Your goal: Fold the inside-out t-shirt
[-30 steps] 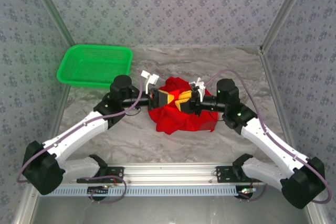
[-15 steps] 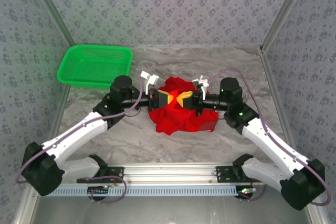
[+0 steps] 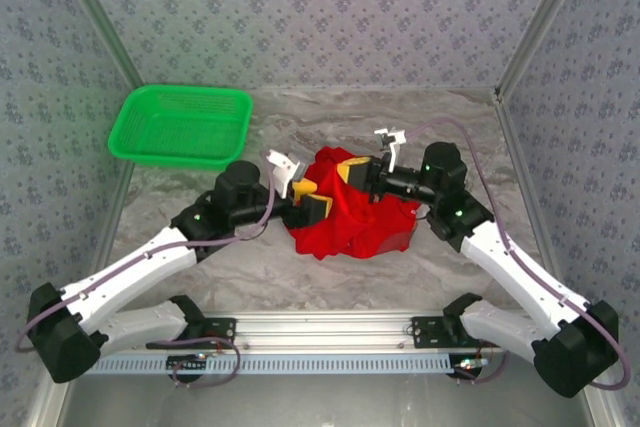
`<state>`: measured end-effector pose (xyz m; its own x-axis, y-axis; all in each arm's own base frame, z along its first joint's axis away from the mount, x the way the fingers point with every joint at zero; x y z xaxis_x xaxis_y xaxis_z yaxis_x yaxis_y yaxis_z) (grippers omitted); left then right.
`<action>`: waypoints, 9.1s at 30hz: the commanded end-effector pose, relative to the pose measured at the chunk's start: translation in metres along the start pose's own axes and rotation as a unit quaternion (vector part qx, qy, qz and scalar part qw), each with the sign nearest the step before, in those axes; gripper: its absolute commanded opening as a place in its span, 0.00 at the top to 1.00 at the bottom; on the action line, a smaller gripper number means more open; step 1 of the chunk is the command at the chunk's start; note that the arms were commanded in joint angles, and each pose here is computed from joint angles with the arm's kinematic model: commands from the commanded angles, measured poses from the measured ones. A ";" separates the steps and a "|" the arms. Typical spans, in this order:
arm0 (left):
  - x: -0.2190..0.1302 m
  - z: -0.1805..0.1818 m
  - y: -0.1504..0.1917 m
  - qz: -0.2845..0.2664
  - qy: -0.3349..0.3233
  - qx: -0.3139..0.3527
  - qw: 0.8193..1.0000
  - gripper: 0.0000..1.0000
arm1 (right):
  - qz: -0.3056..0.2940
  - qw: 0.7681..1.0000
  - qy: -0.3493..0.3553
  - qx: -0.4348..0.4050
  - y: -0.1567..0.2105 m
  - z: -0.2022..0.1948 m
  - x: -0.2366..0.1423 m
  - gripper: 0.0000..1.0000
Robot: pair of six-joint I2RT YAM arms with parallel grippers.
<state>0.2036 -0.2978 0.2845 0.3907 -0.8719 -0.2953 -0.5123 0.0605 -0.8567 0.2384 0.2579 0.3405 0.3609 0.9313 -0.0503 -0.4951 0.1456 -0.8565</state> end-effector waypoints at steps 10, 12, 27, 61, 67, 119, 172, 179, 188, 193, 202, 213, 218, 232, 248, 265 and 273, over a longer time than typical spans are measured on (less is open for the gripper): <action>0.021 -0.017 0.001 0.010 -0.022 0.034 0.999 0.46 | -0.034 0.999 0.027 0.032 -0.017 -0.006 0.010 1.00; 0.027 -0.016 -0.002 0.006 -0.027 0.026 0.999 0.43 | -0.038 0.999 0.023 0.028 -0.017 -0.006 0.012 1.00; 0.000 -0.033 -0.001 -0.026 0.160 0.038 0.986 1.00 | 0.025 0.994 0.106 -0.017 -0.001 -0.022 -0.017 0.74; -0.027 -0.026 0.003 -0.014 0.189 0.069 0.979 1.00 | 0.112 0.990 -0.016 -0.083 0.070 -0.045 0.018 0.59; -0.017 0.035 0.013 -0.024 0.071 0.000 0.997 0.98 | 0.101 0.993 -0.056 -0.030 0.067 -0.022 0.003 1.00; -0.009 0.114 0.077 0.141 -0.352 -0.066 0.923 0.49 | 0.053 0.996 0.030 0.066 0.069 -0.038 0.056 1.00; -0.034 0.059 0.036 0.006 -0.135 -0.033 0.990 0.31 | 0.065 0.995 0.076 0.028 0.057 -0.051 0.034 1.00; -0.003 0.031 0.051 0.046 -0.142 0.024 0.988 0.15 | 0.064 0.993 0.090 0.033 0.055 -0.055 0.034 1.00; 0.020 0.041 0.033 -0.011 -0.214 -0.005 0.977 0.10 | 0.063 0.993 0.088 0.038 0.057 -0.055 0.033 1.00; 0.028 0.048 0.028 -0.016 -0.225 -0.004 0.974 0.14 | 0.063 0.993 0.086 0.040 0.059 -0.055 0.032 1.00; 0.023 0.086 0.040 0.008 -0.296 -0.037 0.954 0.40 | 0.058 0.993 0.093 0.038 0.057 -0.053 0.027 1.00; 0.011 0.098 0.064 0.077 -0.293 -0.043 0.952 0.84 | 0.025 0.990 0.137 0.022 0.044 -0.059 0.020 1.00; 0.007 0.047 0.046 0.024 -0.072 -0.063 0.995 0.97 | 0.061 0.964 0.258 0.002 0.053 -0.088 0.007 1.00; -0.043 -0.036 0.016 -0.024 0.183 0.031 0.982 0.99 | 0.135 0.973 0.187 0.015 0.074 -0.080 0.019 1.00; -0.041 -0.001 -0.011 -0.078 0.117 -0.028 0.990 1.00 | 0.166 0.971 0.133 -0.112 0.069 -0.037 -0.009 0.61; -0.042 -0.005 -0.013 -0.073 0.123 -0.032 0.989 1.00 | 0.143 0.979 -0.117 -0.082 0.101 0.010 0.041 0.65; -0.041 -0.002 -0.012 -0.069 0.117 -0.034 0.990 1.00 | 0.130 0.978 -0.138 -0.085 0.094 0.013 0.051 0.63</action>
<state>0.1917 -0.2637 0.2888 0.2811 -0.9545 -0.1000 -0.5456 -0.0733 -0.8349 0.2024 0.3178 0.2485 0.0397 0.9755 -0.2163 -0.4216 -0.1799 -0.8887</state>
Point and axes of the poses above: each hand's point on the last joint's axis, 136 mm out from that joint toward the fingers, its own x axis out along the fingers, its own z axis along the line the jaws close on, y = z × x, the point moved 1 cm from there along -x, back along the fingers, and after that the axes turned 2 degrees about -x, right-handed, at the moved point
